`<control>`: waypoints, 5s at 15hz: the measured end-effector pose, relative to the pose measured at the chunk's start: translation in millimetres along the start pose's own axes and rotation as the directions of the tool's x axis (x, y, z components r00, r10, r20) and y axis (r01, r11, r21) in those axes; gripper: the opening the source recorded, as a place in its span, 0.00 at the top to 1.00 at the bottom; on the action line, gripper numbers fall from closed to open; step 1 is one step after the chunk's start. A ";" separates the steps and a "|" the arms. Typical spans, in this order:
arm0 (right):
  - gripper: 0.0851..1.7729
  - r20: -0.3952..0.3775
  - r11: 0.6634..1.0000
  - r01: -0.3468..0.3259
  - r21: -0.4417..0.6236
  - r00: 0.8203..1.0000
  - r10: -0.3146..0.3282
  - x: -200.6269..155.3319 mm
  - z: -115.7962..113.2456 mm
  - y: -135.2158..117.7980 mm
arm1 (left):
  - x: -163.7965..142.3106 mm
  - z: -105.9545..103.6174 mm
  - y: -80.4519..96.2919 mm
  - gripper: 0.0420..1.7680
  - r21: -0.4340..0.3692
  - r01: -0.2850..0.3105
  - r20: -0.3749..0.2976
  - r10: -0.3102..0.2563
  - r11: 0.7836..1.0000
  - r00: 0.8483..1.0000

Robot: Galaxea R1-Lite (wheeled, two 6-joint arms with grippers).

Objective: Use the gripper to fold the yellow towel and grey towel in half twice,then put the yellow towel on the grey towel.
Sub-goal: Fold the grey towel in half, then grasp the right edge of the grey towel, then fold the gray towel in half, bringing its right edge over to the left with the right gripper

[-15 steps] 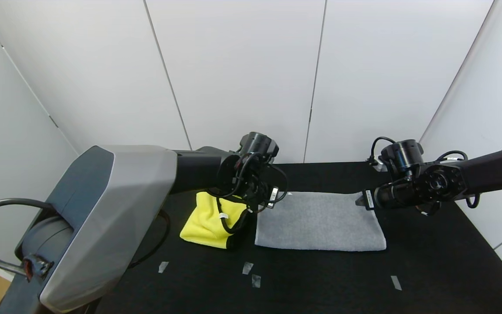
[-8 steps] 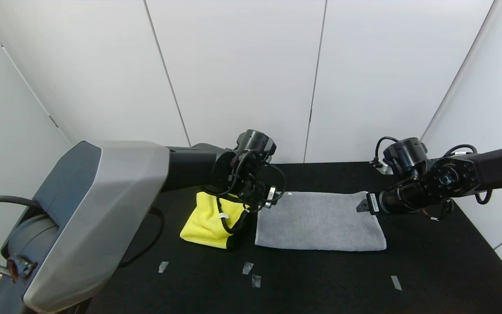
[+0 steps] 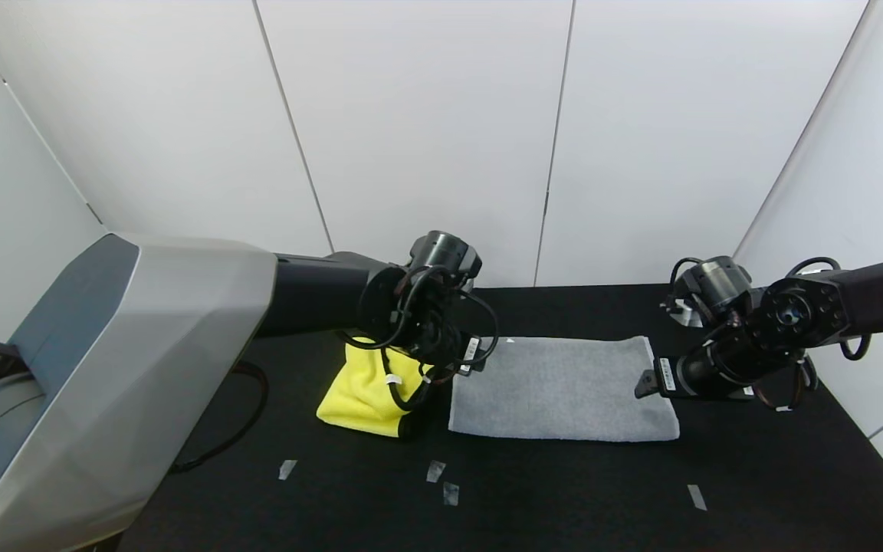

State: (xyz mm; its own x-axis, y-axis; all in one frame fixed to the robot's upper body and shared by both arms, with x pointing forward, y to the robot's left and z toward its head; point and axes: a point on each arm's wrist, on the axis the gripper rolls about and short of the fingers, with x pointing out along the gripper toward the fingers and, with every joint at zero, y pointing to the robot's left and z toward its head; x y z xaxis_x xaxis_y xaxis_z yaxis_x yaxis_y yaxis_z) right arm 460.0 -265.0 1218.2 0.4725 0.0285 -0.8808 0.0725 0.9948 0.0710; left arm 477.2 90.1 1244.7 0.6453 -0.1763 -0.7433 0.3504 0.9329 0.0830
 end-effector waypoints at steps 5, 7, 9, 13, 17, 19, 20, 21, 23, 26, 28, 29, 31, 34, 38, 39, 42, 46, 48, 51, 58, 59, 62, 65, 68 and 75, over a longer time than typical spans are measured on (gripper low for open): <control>0.06 -0.068 0.997 -0.064 0.031 0.995 0.066 12.4 -8.5 0.4 | -9.2 -6.4 1.1 0.05 0.006 0.000 -0.018 0.000 1.000 1.000; 0.05 -0.080 0.997 -0.062 0.047 0.995 0.066 18.1 -9.8 -0.1 | -12.9 -7.2 1.9 0.05 0.006 0.001 -0.018 -0.001 1.000 1.000; 0.05 -0.091 0.997 -0.059 0.050 0.994 0.064 23.0 -11.2 0.6 | -15.3 -7.7 2.4 0.04 0.006 0.002 -0.018 -0.002 1.000 1.000; 0.05 -0.107 0.997 -0.052 0.054 0.993 0.058 30.7 -12.8 0.5 | -17.4 -7.5 2.9 0.04 0.004 0.003 -0.015 -0.003 1.000 1.000; 0.04 -0.114 0.997 -0.052 0.050 0.992 0.057 34.1 -13.4 2.5 | -18.0 -7.4 2.9 0.04 0.004 0.004 -0.014 -0.004 1.000 1.000; 0.19 -0.115 0.998 -0.053 0.046 0.992 0.058 35.2 -13.8 4.1 | -18.0 -7.4 3.0 0.04 0.003 0.003 -0.014 -0.003 1.000 1.000; 0.28 -0.118 0.998 -0.054 0.044 0.991 0.059 35.9 -14.3 5.1 | -18.0 -7.3 3.0 0.04 0.003 0.004 -0.014 -0.004 1.000 1.000; 0.37 -0.120 0.998 -0.054 0.042 0.991 0.059 36.6 -14.8 6.0 | -18.3 -7.2 3.1 0.03 0.002 0.004 -0.014 -0.004 1.000 1.000; 0.51 -0.119 0.998 -0.055 0.040 0.991 0.060 37.0 -14.6 6.7 | -18.6 -7.3 3.7 0.03 0.001 0.003 -0.015 -0.003 1.000 1.000; 0.99 -0.119 0.998 -0.056 0.040 0.991 0.061 37.1 -14.6 7.2 | -19.8 -7.1 4.4 0.03 0.000 0.002 -0.012 -0.002 1.000 1.000; 0.97 -0.118 0.998 -0.058 0.038 0.991 0.062 36.5 -14.5 7.3 | -20.3 -7.7 4.3 0.03 0.001 0.003 -0.012 -0.003 1.000 1.000; 0.97 -0.118 0.998 -0.058 0.038 0.991 0.062 36.1 -14.4 7.3 | -20.9 -7.9 4.4 0.03 0.001 0.003 -0.013 -0.003 1.000 1.000; 0.97 -0.117 0.997 -0.062 0.037 0.991 0.066 33.7 -14.0 6.8 | -21.8 -7.9 4.9 0.03 0.000 0.002 -0.013 -0.002 1.000 1.000; 0.97 -0.108 0.999 -0.029 0.022 0.994 0.031 28.3 -13.9 4.1 | -24.2 -7.4 5.9 0.03 0.000 0.001 -0.010 -0.001 1.000 1.000; 0.97 -0.066 0.994 0.108 -0.008 0.992 -0.109 21.2 -10.2 -10.0 | -25.3 -7.5 7.0 0.03 -0.002 0.000 -0.010 0.000 1.000 1.000; 0.97 -0.073 0.993 0.121 -0.012 0.990 -0.121 18.7 -10.1 -13.8 | -25.9 -7.5 7.2 0.03 -0.002 0.000 -0.010 0.000 1.000 1.000; 0.97 -0.067 0.988 0.154 -0.012 0.986 -0.154 12.2 -6.5 -27.0 | -28.5 -8.5 7.8 0.03 -0.002 0.005 -0.009 -0.005 1.000 1.000; 0.97 -0.044 0.975 0.224 -0.012 0.974 -0.224 6.9 -2.6 -40.2 | -33.7 -8.1 10.4 0.03 -0.006 0.007 -0.007 -0.007 1.000 1.000; 0.97 -0.029 0.975 0.221 -0.016 0.975 -0.221 1.2 -1.5 -39.3 | -36.8 -7.3 13.2 0.03 -0.011 0.005 -0.001 -0.005 1.000 1.000; 0.97 0.011 0.980 0.196 -0.041 0.981 -0.196 -10.1 -0.6 -25.5 | -42.6 -7.3 19.2 0.03 -0.019 -0.004 0.001 0.004 1.000 1.000; 0.97 0.079 0.978 0.100 -0.183 0.993 -0.087 -34.9 -15.8 36.8 | -58.5 -14.7 35.3 0.03 -0.037 -0.025 -0.011 0.025 0.999 1.000; 0.97 0.085 0.975 0.085 -0.206 0.994 -0.069 -36.5 -18.9 46.2 | -60.5 -16.7 37.7 0.03 -0.040 -0.029 -0.015 0.028 0.999 0.999; 0.97 0.128 0.967 0.042 -0.252 0.992 -0.009 -38.0 -23.4 70.7 | -67.4 -22.7 46.9 0.03 -0.053 -0.031 -0.027 0.029 0.998 0.999; 0.97 0.147 0.958 0.011 -0.287 0.989 0.033 -32.4 -29.1 90.2 | -73.9 -26.2 54.6 0.03 -0.066 -0.032 -0.033 0.030 0.997 0.999; 0.97 0.144 0.953 -0.010 -0.303 0.988 0.056 -26.0 -36.3 105.0 | -76.7 -29.0 60.4 0.03 -0.075 -0.040 -0.038 0.037 0.996 0.999; 0.97 0.122 0.929 -0.047 -0.366 0.988 0.098 -15.6 -55.7 135.3 | -76.2 -32.4 65.1 0.03 -0.083 -0.034 -0.047 0.031 0.996 0.998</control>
State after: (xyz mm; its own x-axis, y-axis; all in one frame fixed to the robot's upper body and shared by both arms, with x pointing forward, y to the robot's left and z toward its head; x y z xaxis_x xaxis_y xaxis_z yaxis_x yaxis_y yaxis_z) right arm 413.5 -125.4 1215.5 0.5810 0.1141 -0.8059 -0.2767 0.9589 -0.0637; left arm 428.8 174.5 1285.3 0.6231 -0.1326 -0.7708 0.2706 0.9612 0.0534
